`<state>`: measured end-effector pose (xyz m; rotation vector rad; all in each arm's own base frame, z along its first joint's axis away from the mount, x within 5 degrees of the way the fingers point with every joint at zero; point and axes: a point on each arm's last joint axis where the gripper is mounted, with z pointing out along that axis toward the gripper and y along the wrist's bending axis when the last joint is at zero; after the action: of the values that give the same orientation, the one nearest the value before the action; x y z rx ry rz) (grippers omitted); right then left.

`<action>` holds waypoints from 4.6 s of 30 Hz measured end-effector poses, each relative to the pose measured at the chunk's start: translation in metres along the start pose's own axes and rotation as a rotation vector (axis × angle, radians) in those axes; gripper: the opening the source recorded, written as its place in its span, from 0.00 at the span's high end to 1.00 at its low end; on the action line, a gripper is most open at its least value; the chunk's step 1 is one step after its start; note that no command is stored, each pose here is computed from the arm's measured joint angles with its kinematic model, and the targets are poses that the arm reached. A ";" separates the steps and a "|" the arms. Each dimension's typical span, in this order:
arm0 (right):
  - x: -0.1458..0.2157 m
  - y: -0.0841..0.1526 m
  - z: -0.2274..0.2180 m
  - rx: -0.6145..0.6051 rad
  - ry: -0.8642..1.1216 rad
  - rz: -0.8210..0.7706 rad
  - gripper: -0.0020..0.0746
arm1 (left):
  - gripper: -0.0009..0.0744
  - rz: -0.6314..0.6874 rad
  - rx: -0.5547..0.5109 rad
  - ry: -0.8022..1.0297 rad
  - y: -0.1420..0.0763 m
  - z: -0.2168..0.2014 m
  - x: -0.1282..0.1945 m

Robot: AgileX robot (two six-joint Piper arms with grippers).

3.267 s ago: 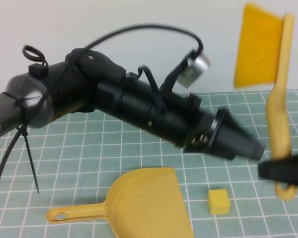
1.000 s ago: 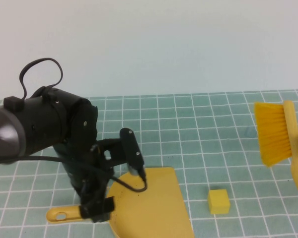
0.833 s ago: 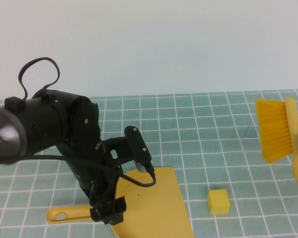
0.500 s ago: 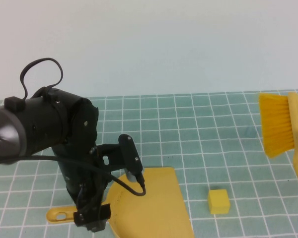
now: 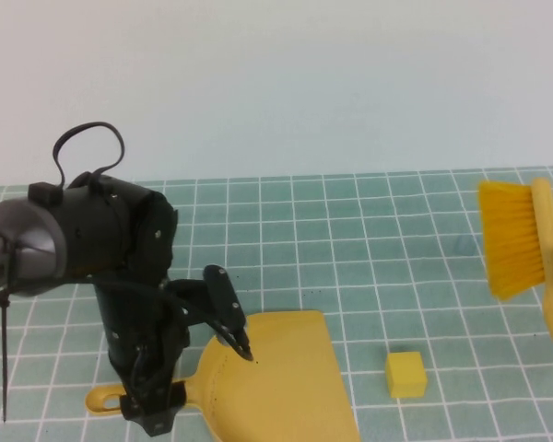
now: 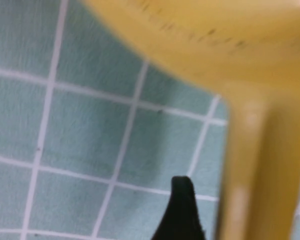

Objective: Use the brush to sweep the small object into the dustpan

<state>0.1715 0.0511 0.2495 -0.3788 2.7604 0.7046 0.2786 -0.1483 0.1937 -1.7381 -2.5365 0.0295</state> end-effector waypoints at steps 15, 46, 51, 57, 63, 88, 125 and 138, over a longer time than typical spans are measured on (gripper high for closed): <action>0.002 0.001 0.000 -0.011 0.018 0.001 0.75 | 0.54 -0.053 0.044 -0.020 0.010 0.004 0.008; 0.002 -0.008 0.044 0.213 0.288 0.003 0.76 | 0.99 0.086 -0.054 0.162 -0.028 -0.031 -0.011; 0.001 -0.014 0.053 0.256 0.325 0.007 0.76 | 0.99 0.045 -0.017 0.176 -0.027 -0.020 -0.016; 0.002 -0.011 0.077 0.253 0.427 -0.026 0.76 | 0.99 0.040 0.021 0.199 -0.026 -0.007 -0.020; 0.005 0.000 0.106 0.255 0.488 -0.082 0.76 | 0.99 0.039 0.028 0.195 -0.027 -0.007 -0.021; -0.009 0.066 0.132 0.004 0.486 -0.181 0.76 | 0.99 0.065 0.010 0.209 -0.024 -0.007 -0.019; -0.032 0.018 0.161 0.154 0.390 0.018 0.73 | 0.99 0.057 0.029 0.191 -0.026 -0.007 -0.021; -0.032 0.018 0.161 0.155 0.401 0.039 0.48 | 0.99 0.056 0.032 0.191 -0.027 -0.007 -0.021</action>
<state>0.2258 0.1524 0.1316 -0.4792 3.1809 0.4585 0.2616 -0.1773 0.2009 -1.7100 -2.3406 -0.0885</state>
